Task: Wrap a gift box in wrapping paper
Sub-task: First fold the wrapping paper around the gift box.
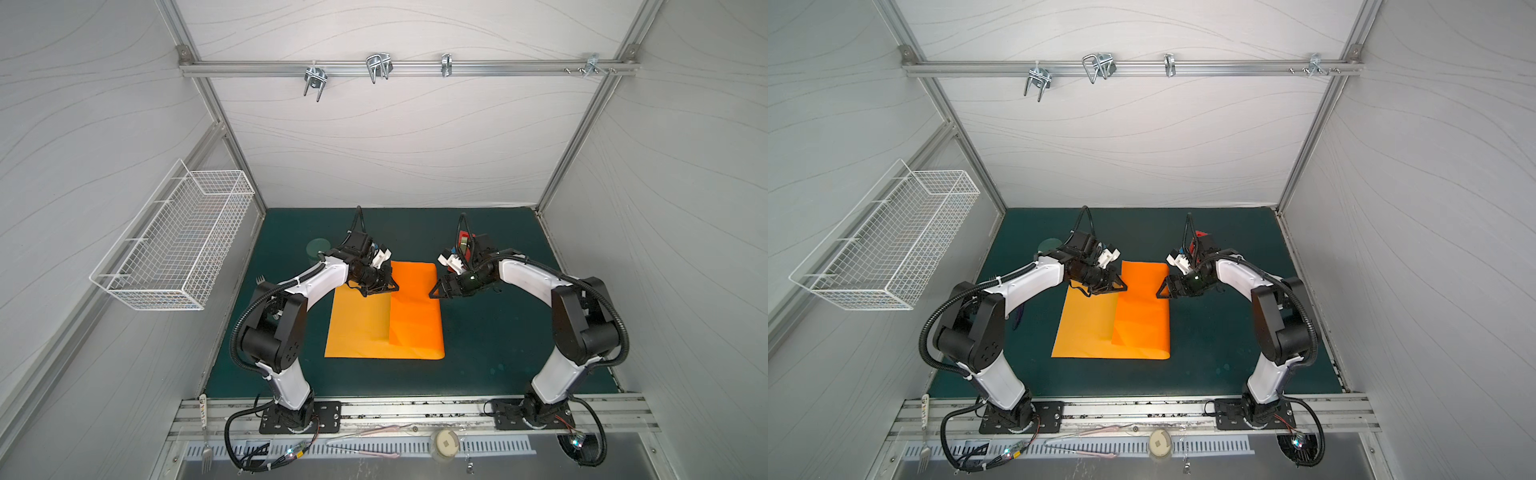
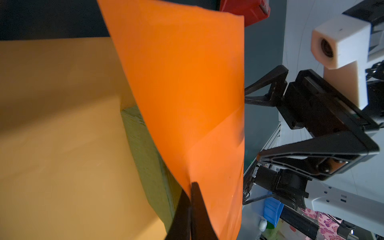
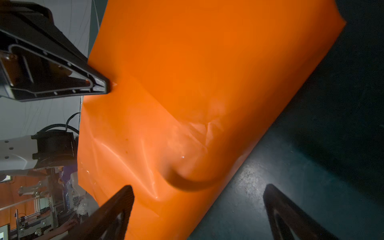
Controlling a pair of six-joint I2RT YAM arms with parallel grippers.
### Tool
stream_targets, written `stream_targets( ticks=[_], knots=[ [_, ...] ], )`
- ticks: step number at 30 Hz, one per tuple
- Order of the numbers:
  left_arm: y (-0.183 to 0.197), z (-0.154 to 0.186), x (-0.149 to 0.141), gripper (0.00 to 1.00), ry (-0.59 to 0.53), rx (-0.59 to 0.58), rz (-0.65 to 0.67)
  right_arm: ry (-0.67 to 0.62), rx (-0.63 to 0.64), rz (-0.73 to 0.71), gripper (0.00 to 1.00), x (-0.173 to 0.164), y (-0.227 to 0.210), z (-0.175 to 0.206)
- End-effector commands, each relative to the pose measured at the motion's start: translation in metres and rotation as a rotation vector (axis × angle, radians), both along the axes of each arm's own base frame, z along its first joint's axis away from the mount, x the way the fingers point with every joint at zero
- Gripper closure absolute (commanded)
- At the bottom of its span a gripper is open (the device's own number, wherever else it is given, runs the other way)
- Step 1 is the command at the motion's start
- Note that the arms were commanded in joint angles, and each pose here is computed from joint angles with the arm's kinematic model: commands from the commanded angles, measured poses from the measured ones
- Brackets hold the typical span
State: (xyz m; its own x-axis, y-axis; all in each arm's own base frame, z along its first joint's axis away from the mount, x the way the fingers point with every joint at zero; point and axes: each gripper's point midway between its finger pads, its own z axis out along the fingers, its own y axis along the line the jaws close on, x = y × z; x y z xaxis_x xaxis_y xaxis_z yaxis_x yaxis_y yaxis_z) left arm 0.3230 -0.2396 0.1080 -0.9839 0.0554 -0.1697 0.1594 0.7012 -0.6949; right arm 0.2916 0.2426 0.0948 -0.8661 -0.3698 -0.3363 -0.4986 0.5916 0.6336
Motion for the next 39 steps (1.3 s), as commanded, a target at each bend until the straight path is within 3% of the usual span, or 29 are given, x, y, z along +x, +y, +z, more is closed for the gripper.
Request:
stream_targets(
  ticks=[1,24,39],
  knots=[
    [0.003,0.009,0.003,1.0,-0.058,-0.016,-0.016,0.007,0.035,0.018,0.01,0.002,0.014,0.003],
    [0.011,-0.018,0.012,1.0,-0.053,0.041,-0.009,0.096,0.007,0.008,0.12,-0.007,0.03,-0.014],
    [0.012,-0.032,0.012,1.0,-0.018,0.062,-0.008,0.119,-0.09,-0.023,0.23,-0.005,0.025,-0.04]
  ],
)
